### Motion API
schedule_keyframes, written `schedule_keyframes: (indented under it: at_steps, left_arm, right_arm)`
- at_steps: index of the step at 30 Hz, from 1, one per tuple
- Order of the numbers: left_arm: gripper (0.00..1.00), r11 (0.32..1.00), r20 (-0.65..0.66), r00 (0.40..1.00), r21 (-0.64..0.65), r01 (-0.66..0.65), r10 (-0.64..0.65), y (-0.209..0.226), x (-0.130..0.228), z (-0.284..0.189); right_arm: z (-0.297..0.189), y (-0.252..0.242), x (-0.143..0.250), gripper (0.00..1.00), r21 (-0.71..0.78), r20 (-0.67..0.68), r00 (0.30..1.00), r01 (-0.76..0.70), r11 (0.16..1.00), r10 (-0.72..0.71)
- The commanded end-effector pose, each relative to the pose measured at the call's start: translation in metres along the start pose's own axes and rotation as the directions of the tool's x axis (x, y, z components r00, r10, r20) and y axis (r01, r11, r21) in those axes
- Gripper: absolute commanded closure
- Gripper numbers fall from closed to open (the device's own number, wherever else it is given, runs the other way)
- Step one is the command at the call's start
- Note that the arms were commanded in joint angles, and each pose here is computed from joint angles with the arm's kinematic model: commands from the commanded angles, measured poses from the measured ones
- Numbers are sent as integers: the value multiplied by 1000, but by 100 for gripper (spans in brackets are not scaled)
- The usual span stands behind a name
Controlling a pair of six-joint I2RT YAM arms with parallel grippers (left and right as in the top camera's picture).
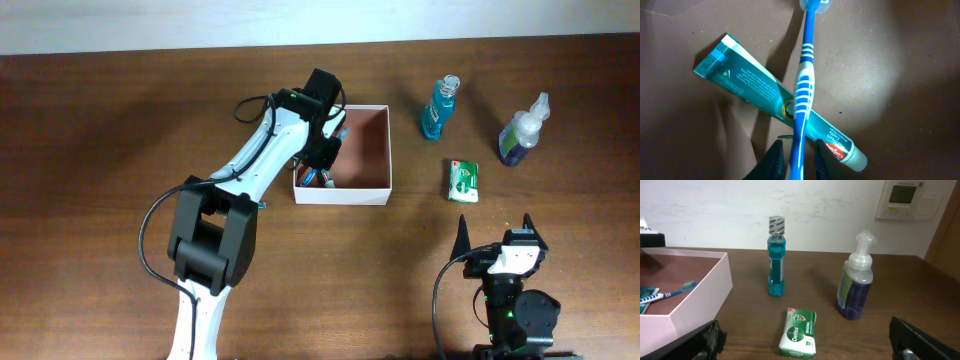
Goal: Pack container
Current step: 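Lower the toothbrush into the box and open the left gripper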
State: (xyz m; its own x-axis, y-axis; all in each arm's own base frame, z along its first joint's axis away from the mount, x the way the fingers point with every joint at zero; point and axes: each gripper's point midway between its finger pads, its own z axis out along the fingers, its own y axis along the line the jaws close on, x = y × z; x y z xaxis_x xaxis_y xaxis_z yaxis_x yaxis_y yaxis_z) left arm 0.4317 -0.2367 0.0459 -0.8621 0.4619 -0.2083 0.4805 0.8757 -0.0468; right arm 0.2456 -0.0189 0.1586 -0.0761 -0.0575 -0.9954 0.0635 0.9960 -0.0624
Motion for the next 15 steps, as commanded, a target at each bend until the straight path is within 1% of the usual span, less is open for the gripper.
schedule_keyframes:
  at_steps: [1,5,8,12,15]
  left_arm:
    - [75,999,9,1000,26,-18,18,-7,-4,-4]
    - [72,997,55,998,67,-24,20,-16,-20,-25]
    - [71,997,110,994,65,-31,23,-17,-38,-48]
    - [71,997,197,980,62,-41,28,-18,-62,-89]
    - [70,997,253,967,57,-46,30,-20,-73,-123]
  right_arm:
    - [0,4,1,2,-18,1,1000,7,1000,-7]
    - [0,4,1,2,-18,1,1000,7,1000,-7]
    - [0,4,1,1,-18,1,1000,7,1000,-7]
    - [0,4,1,2,-18,1,1000,6,1000,-6]
    - [0,4,1,2,-18,1,1000,7,1000,-7]
